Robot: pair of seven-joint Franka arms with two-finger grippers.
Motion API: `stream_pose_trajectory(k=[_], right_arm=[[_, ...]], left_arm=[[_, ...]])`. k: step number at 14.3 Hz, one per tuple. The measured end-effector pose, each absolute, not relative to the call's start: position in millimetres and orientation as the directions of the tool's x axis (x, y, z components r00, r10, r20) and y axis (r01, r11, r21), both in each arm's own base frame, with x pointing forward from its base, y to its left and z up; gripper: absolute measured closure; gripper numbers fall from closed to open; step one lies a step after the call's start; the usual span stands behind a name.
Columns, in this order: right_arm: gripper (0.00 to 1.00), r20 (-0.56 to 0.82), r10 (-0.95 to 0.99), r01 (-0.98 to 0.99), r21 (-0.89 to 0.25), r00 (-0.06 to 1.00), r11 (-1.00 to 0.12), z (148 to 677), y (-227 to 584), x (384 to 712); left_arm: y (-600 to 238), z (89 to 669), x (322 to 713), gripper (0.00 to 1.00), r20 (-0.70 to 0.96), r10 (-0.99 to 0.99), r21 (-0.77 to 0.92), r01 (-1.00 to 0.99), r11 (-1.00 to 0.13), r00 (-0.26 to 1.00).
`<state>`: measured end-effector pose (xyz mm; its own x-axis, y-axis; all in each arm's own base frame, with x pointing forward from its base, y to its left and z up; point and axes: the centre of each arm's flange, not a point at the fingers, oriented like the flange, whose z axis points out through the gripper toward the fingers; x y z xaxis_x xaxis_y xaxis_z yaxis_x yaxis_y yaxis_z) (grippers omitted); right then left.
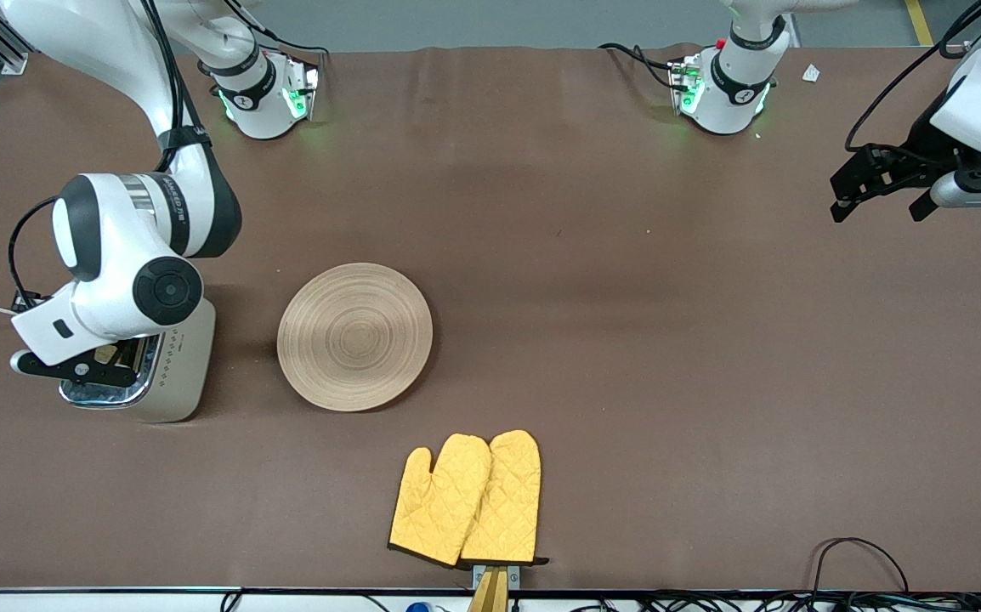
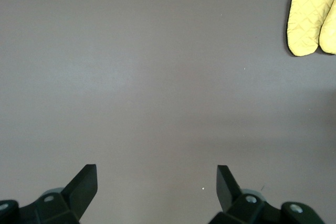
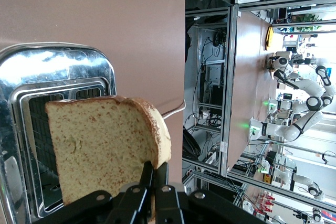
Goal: Move plate and put bread in toaster
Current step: 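Lower the bread with the right gripper into the toaster slot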
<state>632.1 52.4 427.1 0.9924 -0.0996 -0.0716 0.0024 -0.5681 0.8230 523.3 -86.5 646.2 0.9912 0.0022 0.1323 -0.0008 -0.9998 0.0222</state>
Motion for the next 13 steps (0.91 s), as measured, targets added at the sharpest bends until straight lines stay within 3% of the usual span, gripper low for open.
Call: stream_pose_trajectory(k=[6,13], right_arm=[[0.96,-0.161,-0.069,0.098,0.835,0.985,-0.542,392.3,79.8,612.3],[0.96,-0.135,-0.015,0.103,0.82,0.991,-0.563,388.8,88.4,617.4]], left_arm=[[-87.5,646.2,523.2,0.0,0.132,0.0,0.022,-0.003,-1.0,0.991],[-87.9,646.2,523.1,0.0,0.132,-0.001,0.022,-0.004,-1.0,0.991]])
